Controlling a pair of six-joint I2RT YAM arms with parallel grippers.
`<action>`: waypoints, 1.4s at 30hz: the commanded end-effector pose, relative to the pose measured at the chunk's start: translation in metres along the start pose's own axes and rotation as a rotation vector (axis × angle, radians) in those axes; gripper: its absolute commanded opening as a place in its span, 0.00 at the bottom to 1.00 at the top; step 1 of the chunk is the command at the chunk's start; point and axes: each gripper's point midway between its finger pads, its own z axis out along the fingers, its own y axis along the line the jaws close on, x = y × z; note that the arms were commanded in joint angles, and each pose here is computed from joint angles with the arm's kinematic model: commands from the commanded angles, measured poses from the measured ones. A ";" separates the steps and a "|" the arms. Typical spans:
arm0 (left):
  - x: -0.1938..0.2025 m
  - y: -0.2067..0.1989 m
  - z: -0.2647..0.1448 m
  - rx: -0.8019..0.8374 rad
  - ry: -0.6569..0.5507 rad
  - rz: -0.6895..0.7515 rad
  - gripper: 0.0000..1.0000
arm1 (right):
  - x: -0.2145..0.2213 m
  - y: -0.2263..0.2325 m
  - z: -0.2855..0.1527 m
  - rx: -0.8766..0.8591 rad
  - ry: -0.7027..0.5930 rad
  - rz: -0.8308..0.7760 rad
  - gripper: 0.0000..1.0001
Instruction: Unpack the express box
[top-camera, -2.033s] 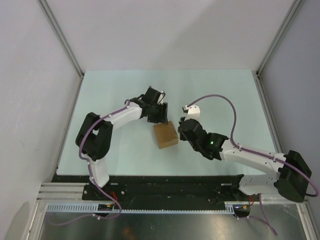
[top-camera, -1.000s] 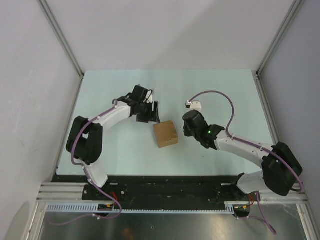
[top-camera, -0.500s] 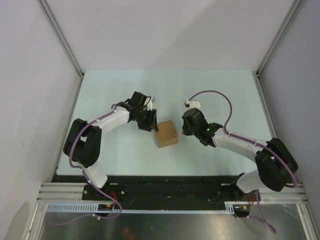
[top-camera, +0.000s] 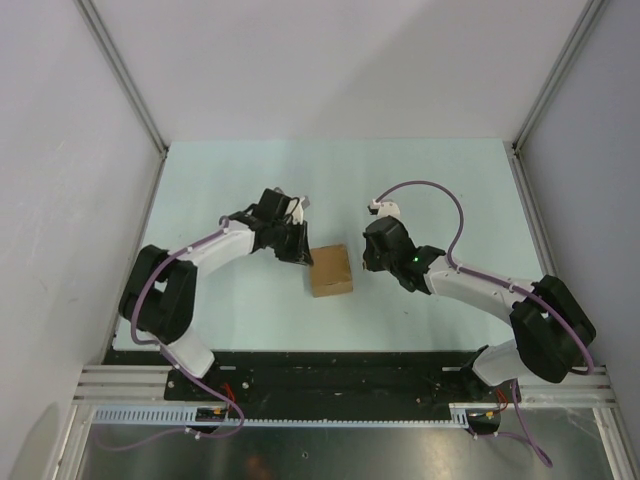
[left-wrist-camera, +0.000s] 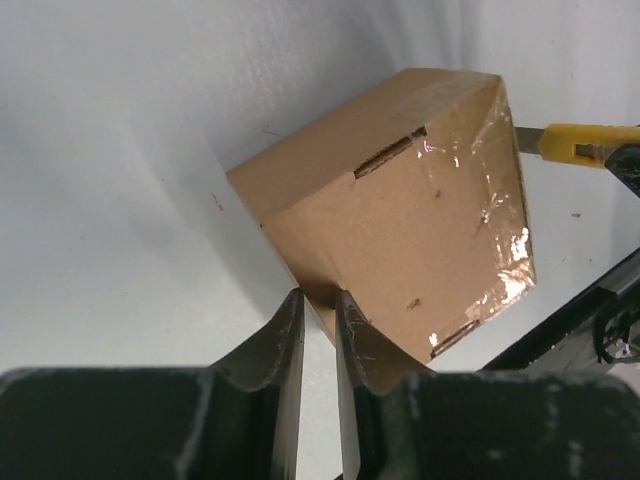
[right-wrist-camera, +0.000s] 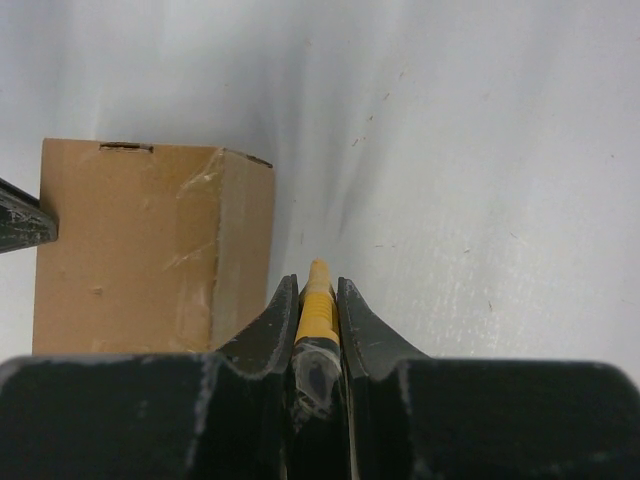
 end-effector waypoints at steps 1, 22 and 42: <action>0.031 0.033 -0.002 -0.143 0.062 0.013 0.13 | -0.022 0.011 -0.004 -0.027 -0.056 0.027 0.00; 0.048 0.050 -0.018 -0.234 0.015 -0.023 0.15 | -0.021 0.028 -0.009 -0.074 -0.065 -0.011 0.00; -0.002 -0.033 -0.030 0.087 -0.174 -0.112 0.54 | -0.022 0.031 -0.012 -0.079 -0.077 -0.031 0.00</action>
